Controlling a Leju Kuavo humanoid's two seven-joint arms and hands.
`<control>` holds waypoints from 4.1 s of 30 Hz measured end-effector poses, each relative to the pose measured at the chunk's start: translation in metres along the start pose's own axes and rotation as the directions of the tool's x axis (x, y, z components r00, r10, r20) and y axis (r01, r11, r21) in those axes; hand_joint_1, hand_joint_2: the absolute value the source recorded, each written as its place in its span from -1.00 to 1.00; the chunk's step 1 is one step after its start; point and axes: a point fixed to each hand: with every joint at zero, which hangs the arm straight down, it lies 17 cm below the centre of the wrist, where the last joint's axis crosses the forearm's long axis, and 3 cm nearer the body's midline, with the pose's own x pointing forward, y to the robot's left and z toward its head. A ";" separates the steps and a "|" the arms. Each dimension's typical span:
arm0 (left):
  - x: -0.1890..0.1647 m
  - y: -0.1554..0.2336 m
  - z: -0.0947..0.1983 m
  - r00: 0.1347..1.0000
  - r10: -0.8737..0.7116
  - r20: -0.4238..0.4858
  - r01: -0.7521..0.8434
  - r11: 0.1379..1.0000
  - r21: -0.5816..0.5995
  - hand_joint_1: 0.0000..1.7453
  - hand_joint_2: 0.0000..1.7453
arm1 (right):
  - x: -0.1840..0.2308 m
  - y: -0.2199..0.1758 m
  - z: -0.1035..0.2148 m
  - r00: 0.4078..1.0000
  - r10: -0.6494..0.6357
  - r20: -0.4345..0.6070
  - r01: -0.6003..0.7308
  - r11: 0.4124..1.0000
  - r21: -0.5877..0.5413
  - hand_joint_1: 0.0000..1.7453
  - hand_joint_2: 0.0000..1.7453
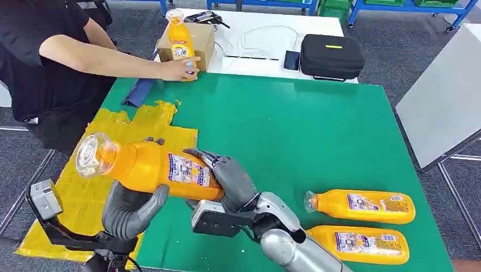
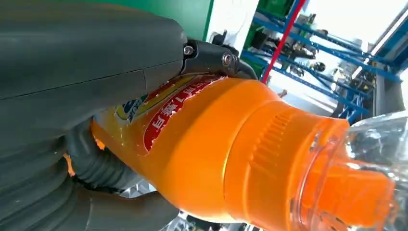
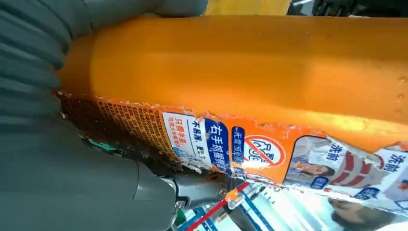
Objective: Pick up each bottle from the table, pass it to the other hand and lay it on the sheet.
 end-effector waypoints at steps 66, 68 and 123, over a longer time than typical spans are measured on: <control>-0.186 0.192 0.050 -0.464 -0.886 -0.006 0.760 -0.395 -0.516 -1.00 -1.00 | -0.030 -0.058 0.228 0.832 0.336 -0.441 -0.370 0.929 0.009 -1.00 1.00; -0.186 0.199 0.052 -0.473 -0.881 -0.010 0.758 -0.401 -0.515 -1.00 -1.00 | -0.036 -0.056 0.242 0.817 0.347 -0.461 -0.369 0.928 0.044 -1.00 1.00; -0.036 0.067 0.060 0.890 -0.456 0.023 0.456 0.885 -0.100 -1.00 -1.00 | -0.180 -0.134 0.426 0.446 0.565 -0.694 -0.383 0.821 0.423 -1.00 1.00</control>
